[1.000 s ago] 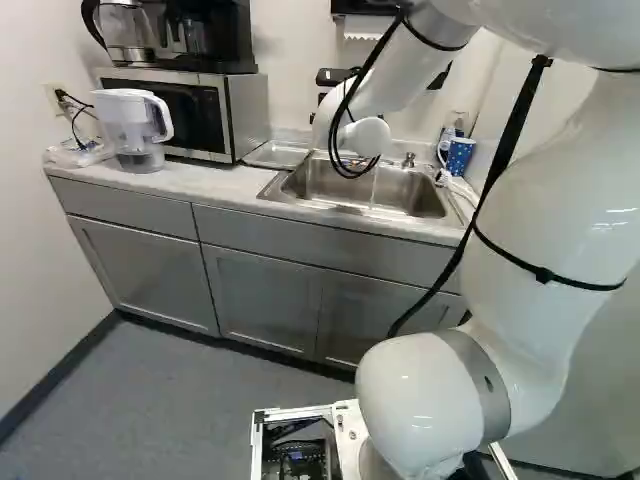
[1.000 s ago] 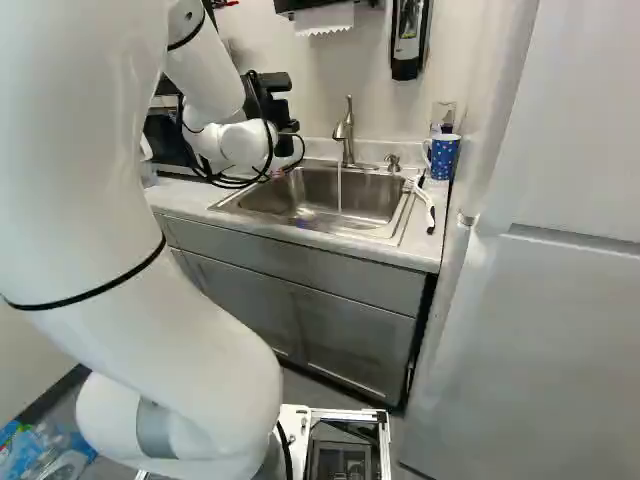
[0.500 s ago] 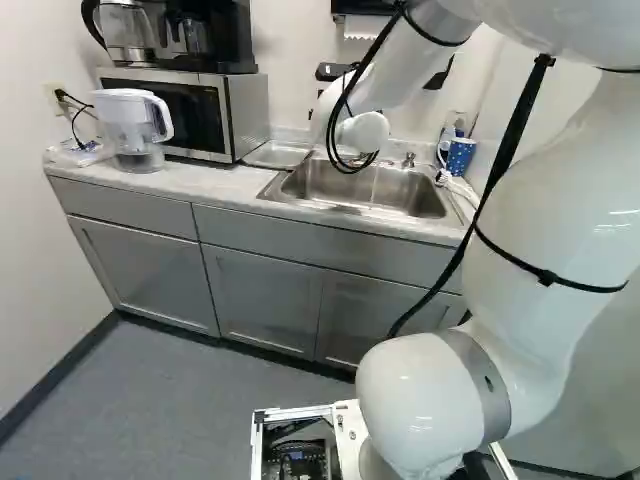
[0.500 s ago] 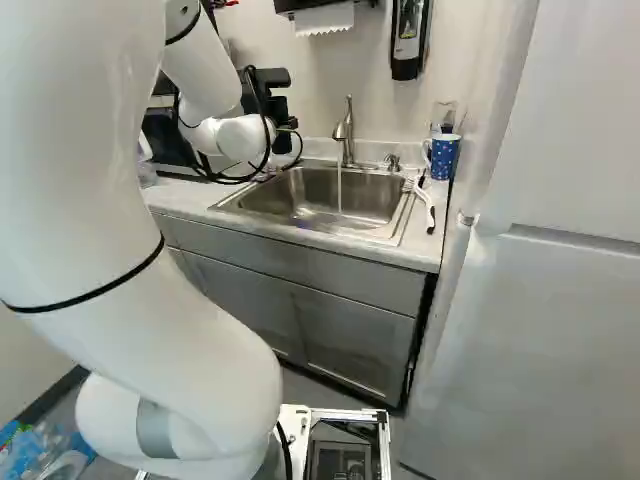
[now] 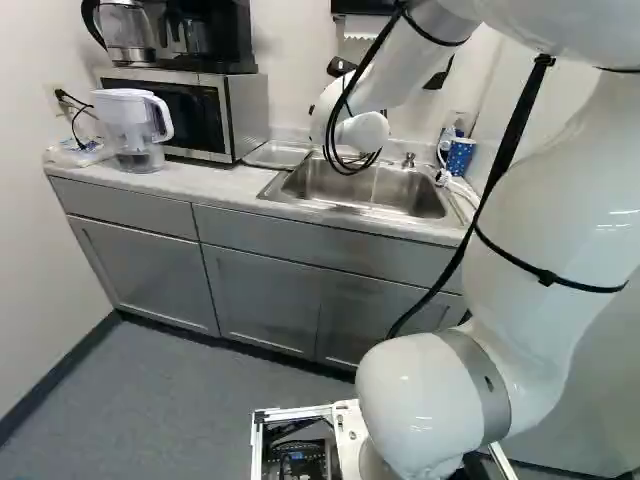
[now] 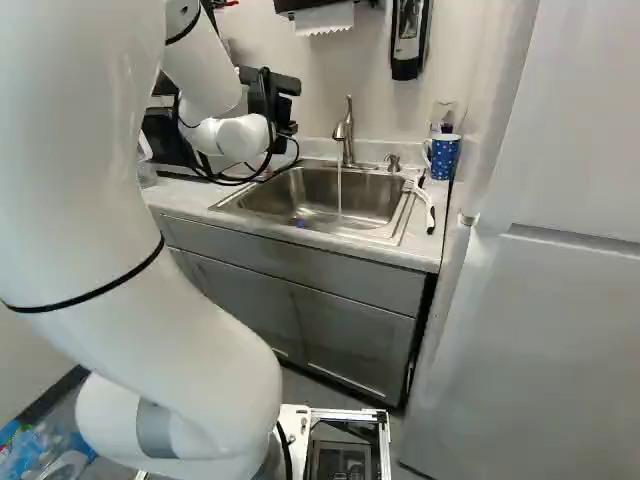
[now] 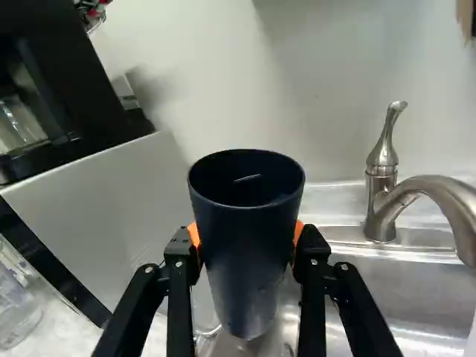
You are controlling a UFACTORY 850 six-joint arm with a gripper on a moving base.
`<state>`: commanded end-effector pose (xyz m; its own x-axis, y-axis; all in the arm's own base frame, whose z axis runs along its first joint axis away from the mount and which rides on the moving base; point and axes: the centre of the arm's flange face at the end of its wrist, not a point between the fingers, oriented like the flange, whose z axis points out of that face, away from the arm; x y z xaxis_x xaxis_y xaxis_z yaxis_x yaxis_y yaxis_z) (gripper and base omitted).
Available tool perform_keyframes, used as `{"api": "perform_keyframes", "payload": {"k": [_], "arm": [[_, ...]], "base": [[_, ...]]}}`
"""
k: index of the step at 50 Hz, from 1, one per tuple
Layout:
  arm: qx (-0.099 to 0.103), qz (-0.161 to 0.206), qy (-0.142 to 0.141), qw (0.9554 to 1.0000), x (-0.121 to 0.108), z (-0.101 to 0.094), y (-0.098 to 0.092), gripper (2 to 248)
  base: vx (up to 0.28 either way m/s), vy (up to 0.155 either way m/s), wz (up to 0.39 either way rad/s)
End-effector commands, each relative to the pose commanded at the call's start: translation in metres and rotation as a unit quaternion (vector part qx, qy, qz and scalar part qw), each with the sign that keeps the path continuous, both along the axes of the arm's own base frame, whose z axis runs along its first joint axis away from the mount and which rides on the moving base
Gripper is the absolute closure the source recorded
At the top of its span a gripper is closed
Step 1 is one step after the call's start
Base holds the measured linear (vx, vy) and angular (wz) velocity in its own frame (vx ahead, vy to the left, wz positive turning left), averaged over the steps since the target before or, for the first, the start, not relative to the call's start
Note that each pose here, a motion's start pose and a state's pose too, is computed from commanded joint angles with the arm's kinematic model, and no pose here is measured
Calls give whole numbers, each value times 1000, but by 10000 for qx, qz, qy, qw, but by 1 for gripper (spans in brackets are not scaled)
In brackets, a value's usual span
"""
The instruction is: Rinse the cup and place it in the tray
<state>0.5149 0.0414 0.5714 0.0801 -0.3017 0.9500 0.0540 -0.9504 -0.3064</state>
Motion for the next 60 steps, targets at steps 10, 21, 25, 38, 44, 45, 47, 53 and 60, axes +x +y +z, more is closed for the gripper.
{"api": "perform_keyframes", "payload": {"k": [10,21,25,38,44,45,47,53,60], "arm": [[523,-31,40,9986,0,0,0,124],[1097,-66,84,9939,0,0,0,124],[1304,-78,99,9914,0,0,0,124],[1975,-119,150,9801,0,0,0,124],[2282,-137,174,9734,0,0,0,124],[2333,-140,178,9721,0,0,0,124],[2435,-146,185,9696,0,0,0,124],[2738,-165,209,9614,0,0,0,124],[3088,-186,235,9507,0,0,0,124]], "base": [[0,0,0],[0,0,0],[0,0,0],[0,0,0],[0,0,0],[0,0,0],[0,0,0],[0,0,0],[0,0,0]]}}
